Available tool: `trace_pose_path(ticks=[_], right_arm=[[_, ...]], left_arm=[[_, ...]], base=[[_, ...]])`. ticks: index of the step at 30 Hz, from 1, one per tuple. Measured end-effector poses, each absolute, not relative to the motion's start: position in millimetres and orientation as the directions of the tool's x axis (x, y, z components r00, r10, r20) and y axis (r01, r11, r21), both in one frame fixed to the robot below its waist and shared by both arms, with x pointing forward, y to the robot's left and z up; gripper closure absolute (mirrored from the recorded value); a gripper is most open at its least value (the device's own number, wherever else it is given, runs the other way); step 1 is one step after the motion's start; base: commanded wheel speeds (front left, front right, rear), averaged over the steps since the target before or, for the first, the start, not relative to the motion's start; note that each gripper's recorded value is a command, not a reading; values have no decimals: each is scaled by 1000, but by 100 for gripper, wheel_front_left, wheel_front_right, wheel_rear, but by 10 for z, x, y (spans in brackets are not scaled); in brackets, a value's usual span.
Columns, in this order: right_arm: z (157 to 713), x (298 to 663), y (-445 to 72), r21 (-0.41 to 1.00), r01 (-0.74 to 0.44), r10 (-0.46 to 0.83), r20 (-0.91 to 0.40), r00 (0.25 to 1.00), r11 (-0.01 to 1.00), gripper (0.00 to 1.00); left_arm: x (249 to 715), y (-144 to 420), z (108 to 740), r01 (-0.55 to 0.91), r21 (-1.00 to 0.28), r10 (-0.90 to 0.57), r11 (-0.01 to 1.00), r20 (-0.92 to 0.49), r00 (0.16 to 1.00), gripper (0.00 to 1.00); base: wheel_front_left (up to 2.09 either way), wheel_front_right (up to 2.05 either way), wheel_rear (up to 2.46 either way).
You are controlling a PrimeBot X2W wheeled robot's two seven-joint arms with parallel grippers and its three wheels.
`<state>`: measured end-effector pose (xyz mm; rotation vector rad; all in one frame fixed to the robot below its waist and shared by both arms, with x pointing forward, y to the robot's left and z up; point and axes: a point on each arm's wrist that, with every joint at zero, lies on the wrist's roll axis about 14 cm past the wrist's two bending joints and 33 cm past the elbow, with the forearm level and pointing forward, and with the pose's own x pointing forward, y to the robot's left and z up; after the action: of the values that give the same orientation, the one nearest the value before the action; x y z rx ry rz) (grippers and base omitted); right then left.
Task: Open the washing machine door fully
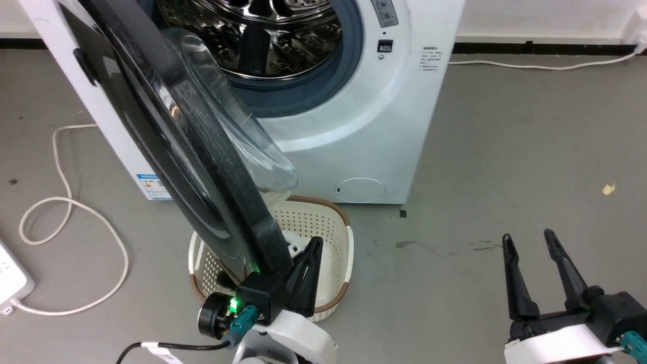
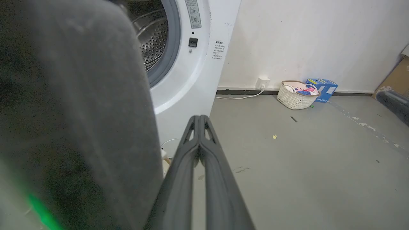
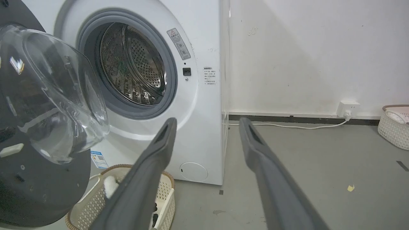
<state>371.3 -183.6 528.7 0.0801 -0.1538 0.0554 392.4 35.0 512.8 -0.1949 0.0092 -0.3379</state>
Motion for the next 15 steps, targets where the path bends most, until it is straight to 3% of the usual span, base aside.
trace_pose_path(ticks=[8,15], right_arm=[[5328,3782,-1631,79,-125,110,170,979,989,0],[5349,3897,-1179,83,-256,239,179,955,963,0]], left_arm=[[3848,638,5138,265,-173,-263,948,37,964,100],[3599,1156,5137,111,-176,-107,978,31,994,100]], base=[[0,0,0],[0,0,0]])
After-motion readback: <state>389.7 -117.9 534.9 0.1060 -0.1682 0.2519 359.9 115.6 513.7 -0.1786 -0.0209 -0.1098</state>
